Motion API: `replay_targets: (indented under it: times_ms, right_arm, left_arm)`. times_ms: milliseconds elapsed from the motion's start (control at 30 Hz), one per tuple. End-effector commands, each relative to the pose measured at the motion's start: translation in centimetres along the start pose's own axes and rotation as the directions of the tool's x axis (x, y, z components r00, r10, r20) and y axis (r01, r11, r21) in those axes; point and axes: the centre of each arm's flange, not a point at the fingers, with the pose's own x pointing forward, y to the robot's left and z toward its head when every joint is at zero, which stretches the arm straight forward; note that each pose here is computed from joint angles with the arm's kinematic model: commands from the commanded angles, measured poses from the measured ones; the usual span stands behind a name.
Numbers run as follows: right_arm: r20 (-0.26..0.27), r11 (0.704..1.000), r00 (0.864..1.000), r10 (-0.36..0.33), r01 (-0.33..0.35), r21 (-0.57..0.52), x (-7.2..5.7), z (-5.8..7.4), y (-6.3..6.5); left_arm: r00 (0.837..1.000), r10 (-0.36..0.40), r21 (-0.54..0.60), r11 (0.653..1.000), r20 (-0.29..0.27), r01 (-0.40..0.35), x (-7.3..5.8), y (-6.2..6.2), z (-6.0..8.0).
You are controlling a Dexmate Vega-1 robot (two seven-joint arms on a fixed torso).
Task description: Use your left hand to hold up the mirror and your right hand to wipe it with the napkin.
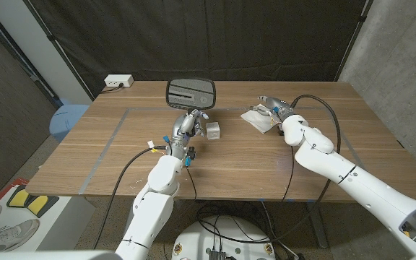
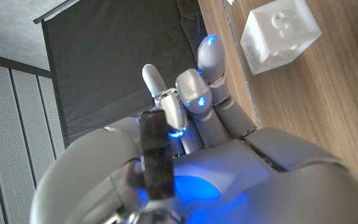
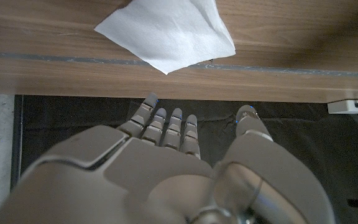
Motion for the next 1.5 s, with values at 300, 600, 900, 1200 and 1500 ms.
replay_targets:
  times_ms: [300,600,900,1200,1500]
  right_arm:
    - [-0.095,0.964,0.992,0.081,-0.102,-0.247,4.2,1.5,2.2]
    - [-0.132,0.947,0.985,0.108,-0.142,-0.289,4.8,1.4,2.8]
    - [-0.158,0.929,0.980,0.122,-0.169,-0.329,4.8,1.1,3.7]
    - [-0.177,0.913,0.973,0.150,-0.205,-0.352,4.9,0.8,4.5]
    - [-0.184,0.903,0.970,0.156,-0.216,-0.371,4.9,0.8,4.8]
  left_arm:
    - [0.998,0.050,-0.025,0.998,-0.031,-0.051,-0.6,1.2,-0.2]
    - [0.998,0.051,-0.027,0.998,-0.026,-0.052,-0.2,1.3,-0.1]
    - [0.999,0.044,-0.036,0.998,-0.025,-0.045,0.2,1.2,-0.1]
    - [0.999,0.046,-0.042,0.998,-0.018,-0.047,0.4,1.1,0.1]
    - [0.999,0.052,-0.049,0.997,-0.011,-0.052,0.3,1.3,0.2]
